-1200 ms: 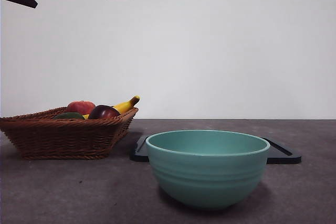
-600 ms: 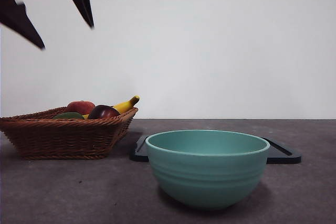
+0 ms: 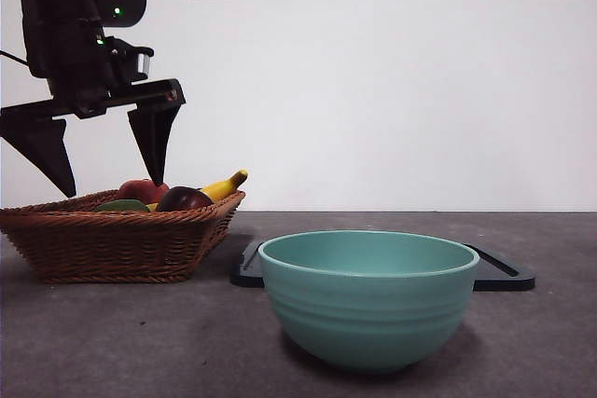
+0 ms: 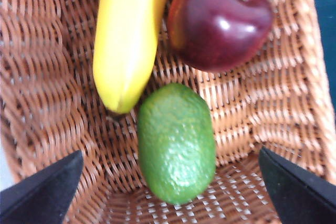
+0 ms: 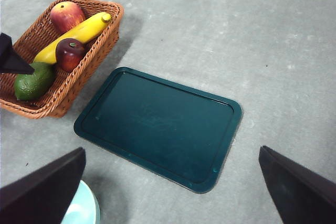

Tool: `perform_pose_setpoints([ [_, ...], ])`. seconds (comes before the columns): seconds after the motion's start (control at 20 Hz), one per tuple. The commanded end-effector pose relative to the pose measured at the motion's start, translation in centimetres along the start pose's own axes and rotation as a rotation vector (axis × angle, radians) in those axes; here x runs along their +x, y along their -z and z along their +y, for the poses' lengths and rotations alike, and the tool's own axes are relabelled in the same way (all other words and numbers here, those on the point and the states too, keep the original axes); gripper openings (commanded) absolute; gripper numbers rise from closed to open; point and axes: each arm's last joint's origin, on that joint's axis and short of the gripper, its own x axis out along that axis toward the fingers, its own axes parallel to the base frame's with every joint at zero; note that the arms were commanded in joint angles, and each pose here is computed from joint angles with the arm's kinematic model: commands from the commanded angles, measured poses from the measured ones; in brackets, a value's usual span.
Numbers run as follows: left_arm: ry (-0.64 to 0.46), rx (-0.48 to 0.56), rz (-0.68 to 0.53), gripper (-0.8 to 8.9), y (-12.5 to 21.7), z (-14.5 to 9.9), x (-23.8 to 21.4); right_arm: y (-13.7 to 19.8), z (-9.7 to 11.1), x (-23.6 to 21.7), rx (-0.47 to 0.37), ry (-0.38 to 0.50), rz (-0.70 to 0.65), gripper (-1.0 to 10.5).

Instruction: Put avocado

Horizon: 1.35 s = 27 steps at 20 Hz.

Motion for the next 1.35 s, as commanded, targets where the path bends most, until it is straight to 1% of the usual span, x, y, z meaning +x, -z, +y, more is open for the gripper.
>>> perform_pose_setpoints([
  [0.05,-0.003,0.02,0.022,5.3,-0.6,-0.1,1.4,-0.6,0.1,-0.2,-0.015,-0.004,-0.022,5.6],
  [0.25,-0.005,0.029,0.079,5.3,-0.5,-0.2,3.5,-0.6,0.1,-0.2,-0.015,-0.004,-0.022,5.6],
  [0.5,-0.005,0.032,0.077,5.29,-0.8,-0.2,4.7,-0.6,0.1,-0.2,-0.016,-0.004,-0.022,5.6],
  [0.8,-0.008,0.031,0.123,5.26,-0.6,0.0,6.2,-0.6,0.1,-0.2,-0.015,-0.004,-0.022,5.6],
  [0.85,-0.008,0.032,0.126,5.03,-0.5,-0.1,6.4,-0.6,0.1,-0.2,-0.015,-0.004,-0.022,5.6],
  [1.0,-0.009,0.027,0.132,2.91,-0.5,-0.1,6.4,-0.6,0.1,-0.2,-0.015,-0.004,-0.022,5.6],
  [1.05,-0.01,0.027,0.136,2.42,-0.5,-0.1,6.4,-0.6,0.1,-0.2,-0.015,-0.004,-0.022,5.6],
  [1.2,-0.009,0.027,0.14,2.35,-0.4,-0.1,6.3,-0.6,0.1,-0.2,-0.015,-0.004,-0.022,5.6],
  [1.35,0.005,0.024,0.17,2.35,-0.5,-0.2,5.7,-0.6,0.1,-0.2,-0.015,-0.004,-0.022,5.6],
])
